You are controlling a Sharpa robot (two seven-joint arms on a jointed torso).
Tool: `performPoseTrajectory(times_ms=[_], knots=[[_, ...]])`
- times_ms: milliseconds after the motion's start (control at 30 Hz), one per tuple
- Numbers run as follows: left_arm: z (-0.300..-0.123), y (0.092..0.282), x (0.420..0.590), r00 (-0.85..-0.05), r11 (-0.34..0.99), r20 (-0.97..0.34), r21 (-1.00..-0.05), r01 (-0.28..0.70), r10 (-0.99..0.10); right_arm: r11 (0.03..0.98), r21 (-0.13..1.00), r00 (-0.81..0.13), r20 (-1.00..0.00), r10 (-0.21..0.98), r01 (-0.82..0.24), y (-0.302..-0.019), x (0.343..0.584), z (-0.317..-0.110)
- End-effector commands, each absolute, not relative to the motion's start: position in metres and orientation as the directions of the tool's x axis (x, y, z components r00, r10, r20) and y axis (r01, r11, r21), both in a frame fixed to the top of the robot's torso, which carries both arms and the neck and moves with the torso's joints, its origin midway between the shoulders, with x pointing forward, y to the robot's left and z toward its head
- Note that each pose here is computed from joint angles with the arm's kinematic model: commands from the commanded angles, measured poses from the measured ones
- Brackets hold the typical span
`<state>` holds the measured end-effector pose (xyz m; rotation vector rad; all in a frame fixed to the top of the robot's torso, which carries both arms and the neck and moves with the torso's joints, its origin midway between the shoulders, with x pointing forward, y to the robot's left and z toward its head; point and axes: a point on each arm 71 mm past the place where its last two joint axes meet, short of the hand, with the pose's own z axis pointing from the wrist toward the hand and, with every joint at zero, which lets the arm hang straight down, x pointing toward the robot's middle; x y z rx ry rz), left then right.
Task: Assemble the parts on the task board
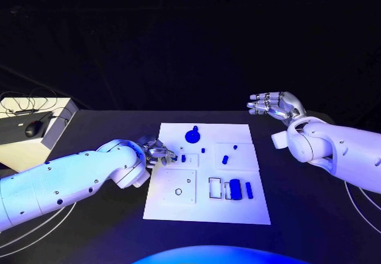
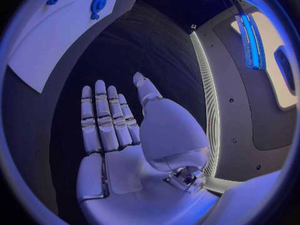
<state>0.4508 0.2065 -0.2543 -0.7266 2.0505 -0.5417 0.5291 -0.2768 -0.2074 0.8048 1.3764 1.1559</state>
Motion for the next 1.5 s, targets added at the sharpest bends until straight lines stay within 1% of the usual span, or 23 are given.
performPoseTrajectory(times_ms=[33,600,967,1500], knots=[[-0.254,0.206,0.452,-0.439,0.753,-0.618,-0.597,-0.278,-0.652,0.288,0.945,-0.168,-0.312,0.935,-0.153,-0.276,0.529,-0.207],[-0.257,0.208,0.457,-0.441,0.784,-0.651,-0.552,-0.284,-0.618,0.288,0.945,-0.169,-0.312,0.935,-0.153,-0.276,0.529,-0.207],[-0.26,0.204,0.459,-0.447,0.793,-0.658,-0.539,-0.283,-0.606,0.287,0.945,-0.17,-0.312,0.935,-0.153,-0.275,0.529,-0.207],[-0.265,0.201,0.459,-0.47,0.814,-0.667,-0.512,-0.274,-0.578,0.286,0.946,-0.172,-0.311,0.935,-0.154,-0.275,0.528,-0.207]])
